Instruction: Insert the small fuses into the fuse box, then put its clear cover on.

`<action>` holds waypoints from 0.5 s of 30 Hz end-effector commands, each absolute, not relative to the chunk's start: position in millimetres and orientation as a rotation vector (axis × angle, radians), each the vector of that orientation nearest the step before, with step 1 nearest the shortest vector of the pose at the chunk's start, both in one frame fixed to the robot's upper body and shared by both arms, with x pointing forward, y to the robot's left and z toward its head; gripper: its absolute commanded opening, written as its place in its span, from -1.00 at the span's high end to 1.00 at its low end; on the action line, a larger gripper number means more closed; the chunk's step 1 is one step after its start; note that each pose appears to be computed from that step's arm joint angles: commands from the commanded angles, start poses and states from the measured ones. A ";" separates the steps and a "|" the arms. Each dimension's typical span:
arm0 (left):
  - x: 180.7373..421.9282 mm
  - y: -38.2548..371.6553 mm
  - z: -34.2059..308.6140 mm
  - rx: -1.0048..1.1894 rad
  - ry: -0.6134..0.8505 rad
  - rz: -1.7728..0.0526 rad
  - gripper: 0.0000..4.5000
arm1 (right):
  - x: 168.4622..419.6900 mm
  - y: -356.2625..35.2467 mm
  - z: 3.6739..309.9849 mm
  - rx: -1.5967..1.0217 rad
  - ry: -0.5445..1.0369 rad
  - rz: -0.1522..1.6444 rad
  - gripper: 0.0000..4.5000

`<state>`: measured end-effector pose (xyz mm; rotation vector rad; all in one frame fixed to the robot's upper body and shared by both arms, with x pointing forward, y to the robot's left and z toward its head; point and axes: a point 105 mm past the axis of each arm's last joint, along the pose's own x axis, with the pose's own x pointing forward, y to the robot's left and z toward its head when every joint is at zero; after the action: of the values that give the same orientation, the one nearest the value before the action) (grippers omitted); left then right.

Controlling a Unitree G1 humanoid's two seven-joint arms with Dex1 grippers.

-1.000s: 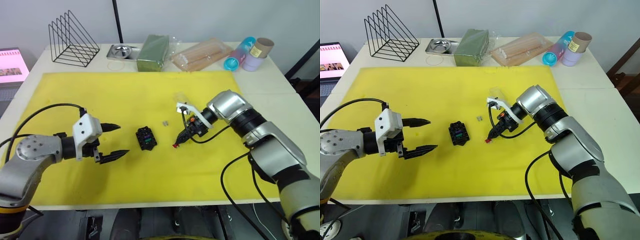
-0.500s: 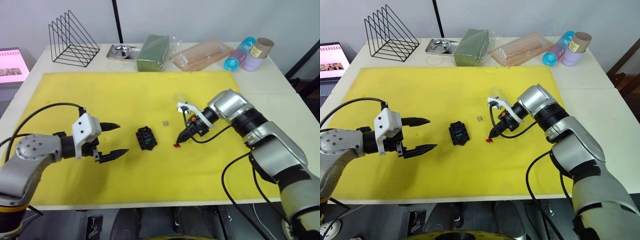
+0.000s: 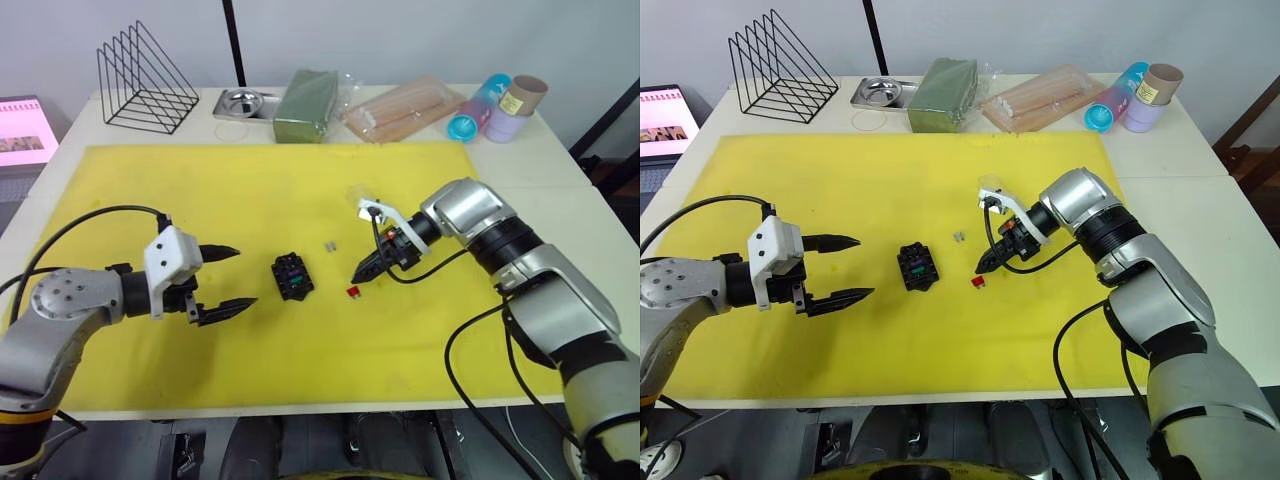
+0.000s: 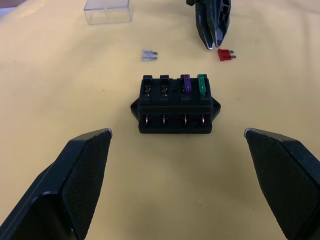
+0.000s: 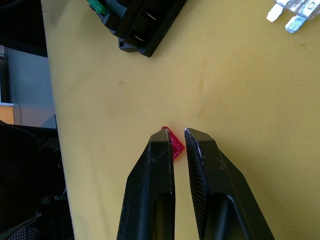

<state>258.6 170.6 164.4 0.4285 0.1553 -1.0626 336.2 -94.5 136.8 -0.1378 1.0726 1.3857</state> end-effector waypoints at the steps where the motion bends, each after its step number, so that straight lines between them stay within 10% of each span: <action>1: 259.6 169.2 172.4 0.457 0.119 -1.067 -1.00 | 336.7 -93.9 148.0 -0.154 1.026 1.407 0.53; 4: 259.4 168.9 172.2 0.457 0.119 -1.068 -1.00 | 337.6 -94.9 147.6 -0.136 1.043 1.388 0.09; 15: 259.6 168.4 171.7 0.458 0.118 -1.064 -1.00 | 328.5 -98.0 134.8 -0.090 1.152 1.362 0.09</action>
<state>260.2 170.5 166.0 0.4366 0.1483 -1.0576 329.9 -98.2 130.5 -0.0837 1.1533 1.3533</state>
